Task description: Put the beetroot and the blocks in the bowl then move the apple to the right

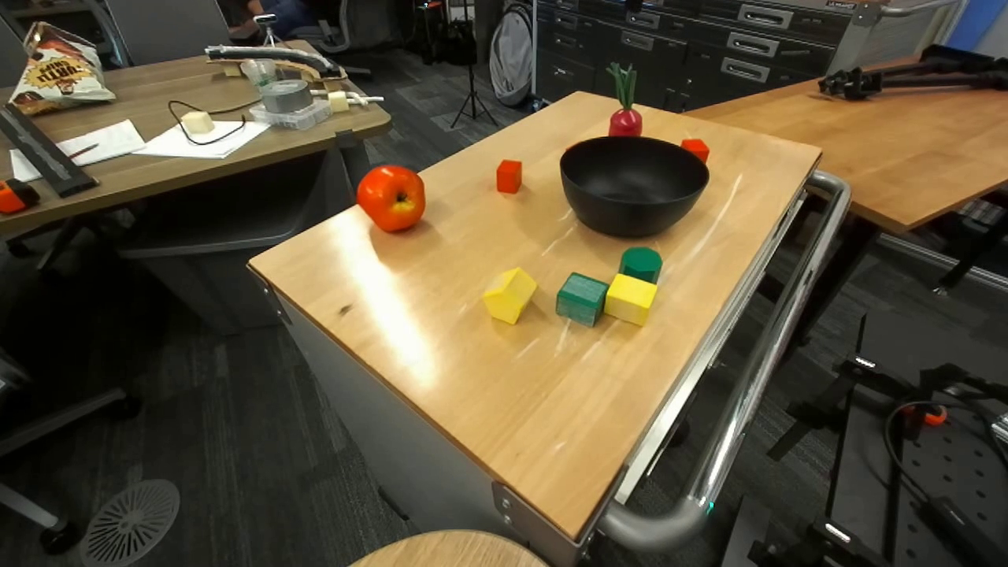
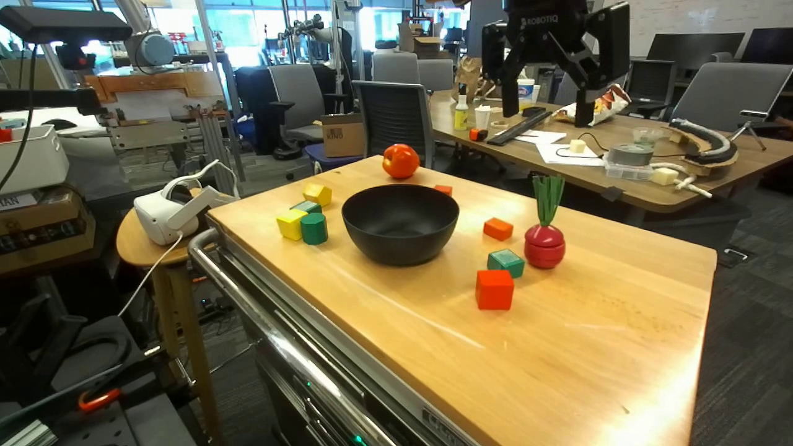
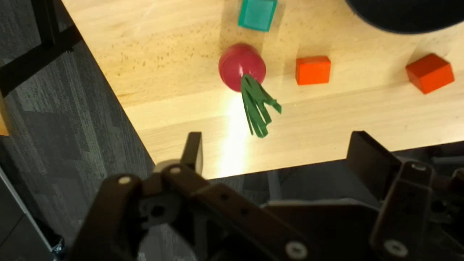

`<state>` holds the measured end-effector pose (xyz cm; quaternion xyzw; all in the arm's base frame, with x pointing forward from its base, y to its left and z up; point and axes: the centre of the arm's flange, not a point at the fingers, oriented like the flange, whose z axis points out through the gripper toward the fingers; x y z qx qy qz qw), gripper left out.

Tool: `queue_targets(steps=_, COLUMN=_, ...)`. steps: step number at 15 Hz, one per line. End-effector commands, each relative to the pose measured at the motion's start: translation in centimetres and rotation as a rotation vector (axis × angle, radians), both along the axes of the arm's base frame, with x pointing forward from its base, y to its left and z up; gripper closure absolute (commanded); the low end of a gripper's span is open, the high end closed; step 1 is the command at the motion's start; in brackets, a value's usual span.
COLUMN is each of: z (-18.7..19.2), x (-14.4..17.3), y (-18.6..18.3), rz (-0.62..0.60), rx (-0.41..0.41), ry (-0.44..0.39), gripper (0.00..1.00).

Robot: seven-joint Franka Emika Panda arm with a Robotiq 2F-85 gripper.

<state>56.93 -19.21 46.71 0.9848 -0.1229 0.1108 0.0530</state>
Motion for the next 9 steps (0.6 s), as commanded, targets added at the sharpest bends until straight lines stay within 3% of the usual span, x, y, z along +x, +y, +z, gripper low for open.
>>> queue_targets(steps=1, z=-2.4, x=3.0, y=-0.6, rz=-0.066, rx=-0.04, ry=-0.084, gripper=0.0)
queue_targets(steps=8, z=-7.9, x=5.2, y=-1.8, rz=-0.112, rx=-0.066, ry=0.064, gripper=0.0)
queue_targets(steps=9, z=-8.4, x=5.6, y=-1.9, rz=-0.116, rx=-0.063, ry=0.079, gripper=0.06)
